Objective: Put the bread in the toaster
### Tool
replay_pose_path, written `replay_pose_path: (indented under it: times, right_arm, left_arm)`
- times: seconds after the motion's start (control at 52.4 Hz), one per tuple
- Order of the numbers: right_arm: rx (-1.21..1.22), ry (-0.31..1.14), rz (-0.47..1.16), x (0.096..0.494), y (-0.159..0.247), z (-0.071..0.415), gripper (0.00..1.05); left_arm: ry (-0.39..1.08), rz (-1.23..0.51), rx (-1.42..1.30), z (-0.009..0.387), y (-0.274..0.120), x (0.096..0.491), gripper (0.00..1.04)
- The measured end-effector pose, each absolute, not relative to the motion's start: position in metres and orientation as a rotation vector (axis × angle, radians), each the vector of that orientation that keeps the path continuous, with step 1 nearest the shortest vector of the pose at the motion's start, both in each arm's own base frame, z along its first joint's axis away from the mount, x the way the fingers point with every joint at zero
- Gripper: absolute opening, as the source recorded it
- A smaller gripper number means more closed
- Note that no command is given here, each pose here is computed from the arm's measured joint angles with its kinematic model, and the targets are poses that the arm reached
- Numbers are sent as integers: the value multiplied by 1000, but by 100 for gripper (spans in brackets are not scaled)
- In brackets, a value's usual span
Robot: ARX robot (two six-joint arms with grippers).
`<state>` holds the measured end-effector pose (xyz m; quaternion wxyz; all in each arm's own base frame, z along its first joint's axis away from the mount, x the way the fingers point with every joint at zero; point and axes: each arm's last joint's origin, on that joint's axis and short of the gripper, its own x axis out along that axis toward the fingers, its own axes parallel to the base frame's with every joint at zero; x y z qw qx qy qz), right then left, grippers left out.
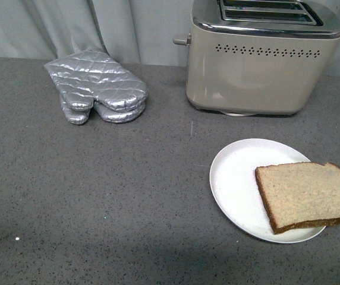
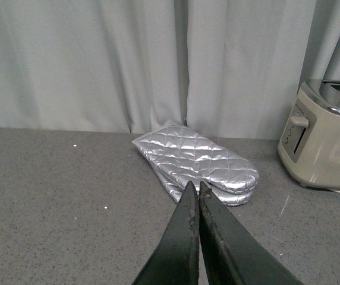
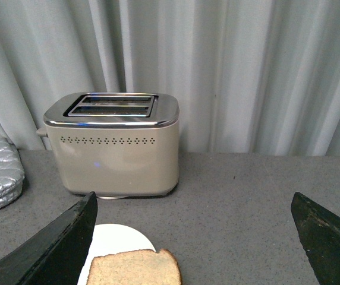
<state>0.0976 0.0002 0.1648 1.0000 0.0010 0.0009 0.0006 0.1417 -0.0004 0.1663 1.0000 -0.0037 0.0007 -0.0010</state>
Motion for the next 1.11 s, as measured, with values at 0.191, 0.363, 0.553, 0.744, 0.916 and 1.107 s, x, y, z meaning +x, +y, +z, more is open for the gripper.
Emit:
replay_pose_path:
  times: [0.191, 0.363, 0.553, 0.744, 0.916, 1.107]
  right_arm:
    - [2, 2, 1, 98, 0, 165, 95]
    - [2, 2, 1, 98, 0, 165, 95]
    - [2, 2, 1, 98, 0, 165, 95]
    - [2, 2, 1, 98, 0, 165, 95]
    - [2, 2, 1, 98, 0, 165, 95]
    - [2, 2, 1, 98, 0, 165, 95]
  left_arm:
    - [-11, -2, -7, 170, 0, 133, 4]
    - [-18, -2, -7, 172, 0, 126, 4]
    - [-21, -2, -7, 173, 0, 120, 4]
    - [-22, -2, -7, 173, 0, 114, 4]
    - [-22, -2, -7, 173, 0, 111, 4]
    - [-22, -2, -7, 173, 0, 108, 4]
